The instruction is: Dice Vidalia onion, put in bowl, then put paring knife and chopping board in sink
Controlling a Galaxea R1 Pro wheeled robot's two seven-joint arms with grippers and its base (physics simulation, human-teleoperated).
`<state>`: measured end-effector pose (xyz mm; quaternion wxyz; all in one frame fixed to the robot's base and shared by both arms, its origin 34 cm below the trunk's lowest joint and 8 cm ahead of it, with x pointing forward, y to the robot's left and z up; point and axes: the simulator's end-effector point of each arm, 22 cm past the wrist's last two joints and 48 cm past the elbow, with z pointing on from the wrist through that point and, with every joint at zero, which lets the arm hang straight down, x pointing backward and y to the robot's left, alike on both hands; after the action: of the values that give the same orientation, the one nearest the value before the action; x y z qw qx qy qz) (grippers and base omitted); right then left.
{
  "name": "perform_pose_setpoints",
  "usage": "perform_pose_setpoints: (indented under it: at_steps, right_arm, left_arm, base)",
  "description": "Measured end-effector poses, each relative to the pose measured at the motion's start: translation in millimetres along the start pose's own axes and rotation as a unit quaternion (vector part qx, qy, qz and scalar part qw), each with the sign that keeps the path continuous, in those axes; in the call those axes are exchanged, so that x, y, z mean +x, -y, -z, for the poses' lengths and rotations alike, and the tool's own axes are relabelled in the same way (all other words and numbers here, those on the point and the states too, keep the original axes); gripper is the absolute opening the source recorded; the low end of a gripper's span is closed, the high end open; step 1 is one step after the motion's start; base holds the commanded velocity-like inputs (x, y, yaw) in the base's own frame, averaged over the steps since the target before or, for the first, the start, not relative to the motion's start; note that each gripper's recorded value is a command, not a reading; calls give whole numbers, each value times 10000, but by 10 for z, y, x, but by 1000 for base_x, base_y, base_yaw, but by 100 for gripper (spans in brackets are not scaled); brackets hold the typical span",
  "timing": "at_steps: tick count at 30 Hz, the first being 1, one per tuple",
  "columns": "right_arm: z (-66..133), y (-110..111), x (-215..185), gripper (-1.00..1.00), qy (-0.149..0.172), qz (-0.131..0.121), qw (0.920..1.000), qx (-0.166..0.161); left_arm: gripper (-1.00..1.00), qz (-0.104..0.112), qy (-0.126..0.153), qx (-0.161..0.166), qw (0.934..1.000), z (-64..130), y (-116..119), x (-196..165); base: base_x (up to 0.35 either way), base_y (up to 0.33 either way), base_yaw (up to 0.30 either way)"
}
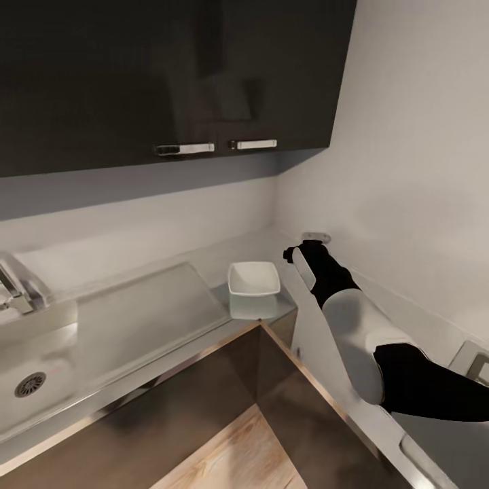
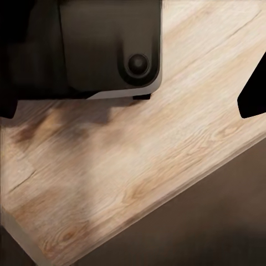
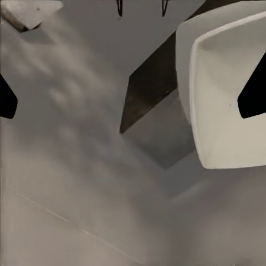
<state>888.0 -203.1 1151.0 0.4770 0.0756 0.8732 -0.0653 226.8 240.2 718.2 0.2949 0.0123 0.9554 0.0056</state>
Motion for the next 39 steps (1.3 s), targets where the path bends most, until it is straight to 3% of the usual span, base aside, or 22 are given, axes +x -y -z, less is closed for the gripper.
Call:
perform_pose_setpoints:
  at_steps: [6,11,15,26,30,33,39]
  right_arm:
    - [-10,-32,17,100,-9,-1,10000,-84]
    - [-8,-256,27,100,-15,7,9977,-673]
    - [-43,-312,120,100,-123,29,9959,-900]
    - [-146,-160,240,100,-235,21,9959,-868]
    - [-180,-215,316,100,-264,10,9941,-1055]
    - [-194,-284,305,100,-139,-12,9923,-1230]
    - [-232,-254,263,100,56,-55,9921,-1249]
  left_arm:
    - [100,1,1,0,10000,-1,0,-2]
    - [100,1,-3,0,10000,-2,0,0]
    - [100,2,-1,0,10000,-2,0,-1]
    - [100,2,-1,0,10000,-2,0,-1]
    - [100,2,-1,0,10000,-2,0,-2]
    - [100,2,1,0,10000,-2,0,-2]
    - [100,-2,-51,-7,10000,1,-7,44]
  base:
    - [96,-110,0]
    - [10,-11,0]
    - [1,-2,0]
    - [0,0,0]
    - [0,0,0]
    - [0,0,0]
    - [0,0,0]
